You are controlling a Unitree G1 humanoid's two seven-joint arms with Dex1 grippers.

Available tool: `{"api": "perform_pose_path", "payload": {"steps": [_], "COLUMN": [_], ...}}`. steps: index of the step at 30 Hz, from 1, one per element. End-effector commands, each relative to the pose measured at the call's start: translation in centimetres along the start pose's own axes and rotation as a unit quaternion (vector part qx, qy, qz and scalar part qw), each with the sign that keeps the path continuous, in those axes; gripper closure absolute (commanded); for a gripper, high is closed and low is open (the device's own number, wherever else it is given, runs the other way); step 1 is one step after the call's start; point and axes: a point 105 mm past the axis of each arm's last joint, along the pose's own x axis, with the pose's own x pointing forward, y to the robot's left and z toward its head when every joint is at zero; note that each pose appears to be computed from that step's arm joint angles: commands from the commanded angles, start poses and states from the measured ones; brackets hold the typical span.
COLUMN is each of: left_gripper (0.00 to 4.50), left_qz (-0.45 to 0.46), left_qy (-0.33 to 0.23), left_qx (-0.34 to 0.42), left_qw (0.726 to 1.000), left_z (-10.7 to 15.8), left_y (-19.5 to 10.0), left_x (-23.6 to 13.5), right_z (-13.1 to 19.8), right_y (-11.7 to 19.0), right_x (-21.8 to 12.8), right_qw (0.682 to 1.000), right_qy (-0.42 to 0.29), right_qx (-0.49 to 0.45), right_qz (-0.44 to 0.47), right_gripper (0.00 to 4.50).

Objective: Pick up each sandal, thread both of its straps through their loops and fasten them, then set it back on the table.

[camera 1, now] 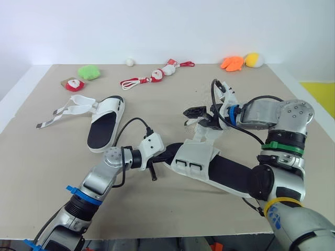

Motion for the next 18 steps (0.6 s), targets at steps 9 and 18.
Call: {"api": "perform_pose_path", "payload": {"steps": [9,18], "left_gripper": [4.5,4.5], "left_qz": [-0.022,-0.024], "left_qy": [0.044,0.044], "left_qx": [-0.028,-0.029], "left_qw": [0.998,0.998], "left_z": [-2.6,-2.6], "left_y": [-1.3,-1.4], "left_x": [0.6,0.6], "right_z": [1.3,1.7], "right_y": [-0.6,-0.6], "right_x": [-1.0,-0.8], "right_qw": [0.997,0.992], "right_qy": [-0.04,-0.063], "right_qx": [0.053,0.103], "right_qz": [-0.025,-0.029], "right_gripper": [0.03,0.03]}}
